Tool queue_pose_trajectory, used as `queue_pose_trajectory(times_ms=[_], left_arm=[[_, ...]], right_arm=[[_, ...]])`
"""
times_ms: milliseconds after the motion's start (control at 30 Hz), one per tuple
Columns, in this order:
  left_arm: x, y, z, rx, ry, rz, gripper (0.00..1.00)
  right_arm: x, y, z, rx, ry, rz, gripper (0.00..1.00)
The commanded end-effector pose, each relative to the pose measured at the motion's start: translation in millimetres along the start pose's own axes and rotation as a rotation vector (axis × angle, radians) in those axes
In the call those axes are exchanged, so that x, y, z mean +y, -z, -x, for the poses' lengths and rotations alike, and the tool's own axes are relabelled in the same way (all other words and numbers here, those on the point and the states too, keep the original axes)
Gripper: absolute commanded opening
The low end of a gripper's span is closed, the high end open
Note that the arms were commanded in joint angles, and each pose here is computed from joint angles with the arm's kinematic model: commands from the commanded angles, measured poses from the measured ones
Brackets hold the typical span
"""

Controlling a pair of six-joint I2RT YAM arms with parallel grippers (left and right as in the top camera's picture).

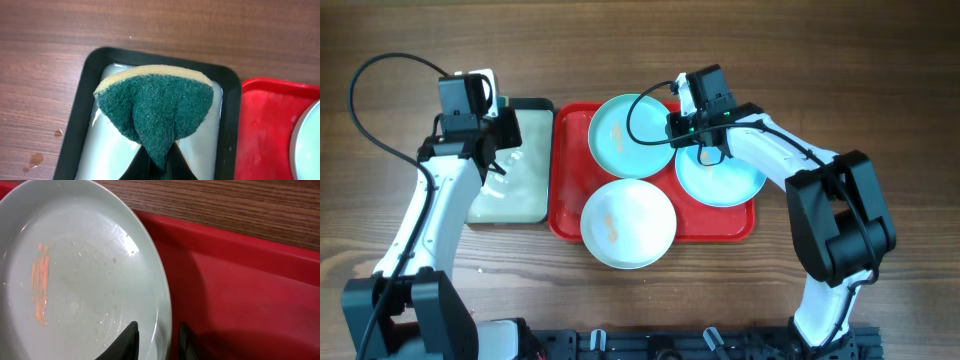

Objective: Clean dirty plates on tray and stack at the side
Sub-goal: 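Lift the sponge with the left gripper and move it onto the light-blue plate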

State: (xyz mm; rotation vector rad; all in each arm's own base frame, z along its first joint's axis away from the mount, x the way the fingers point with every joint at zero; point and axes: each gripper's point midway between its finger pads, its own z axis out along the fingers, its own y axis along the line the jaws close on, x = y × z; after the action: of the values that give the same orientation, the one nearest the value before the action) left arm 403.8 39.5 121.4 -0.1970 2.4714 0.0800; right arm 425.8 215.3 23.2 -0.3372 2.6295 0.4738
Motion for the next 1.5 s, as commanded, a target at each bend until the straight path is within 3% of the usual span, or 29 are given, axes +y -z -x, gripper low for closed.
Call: queue_pose_trajectory(times_ms=[0, 100, 233, 367, 400, 500, 667, 833, 1033, 1467], left_arm=[[3, 23, 49, -0.115, 0.026, 0.013, 0.04], [17, 32, 70, -0.181, -0.035, 0.103, 0.04], [16, 27, 57, -0.125, -0.067, 0.104, 0.04], [-4, 25, 44, -0.07, -0.037, -0.003, 0.04], [-10, 27, 46, -0.073, -0.038, -0.036, 0.04], [-20, 43, 64, -0.083, -0.04, -0.096, 0.04], [-37, 60, 82, -0.077, -0.057, -0.156, 0.04], [-86, 45, 64, -0.001, -0.037, -0.244, 0.04], [-162, 11, 15, 0.158, -0.112, -0.34, 0.04], [-187, -30, -33, 0.32, -0.028, -0.309, 0.04]], right_arm=[[2, -6, -4, 0.015, 0.001, 0.019, 0.27], [2, -6, -4, 0.015, 0.001, 0.019, 0.27], [3, -6, -3, 0.012, 0.001, 0.019, 0.26], [3, -6, -2, 0.007, -0.056, 0.02, 0.26], [3, -6, -2, 0.007, -0.07, 0.021, 0.22], [4, -6, -2, 0.009, -0.068, 0.024, 0.15], [13, -5, -2, 0.014, -0.064, 0.08, 0.14], [13, -5, -2, 0.013, -0.064, 0.08, 0.09], [13, -6, -1, 0.006, -0.064, 0.081, 0.08], [14, -6, -1, 0.007, -0.063, 0.082, 0.04]])
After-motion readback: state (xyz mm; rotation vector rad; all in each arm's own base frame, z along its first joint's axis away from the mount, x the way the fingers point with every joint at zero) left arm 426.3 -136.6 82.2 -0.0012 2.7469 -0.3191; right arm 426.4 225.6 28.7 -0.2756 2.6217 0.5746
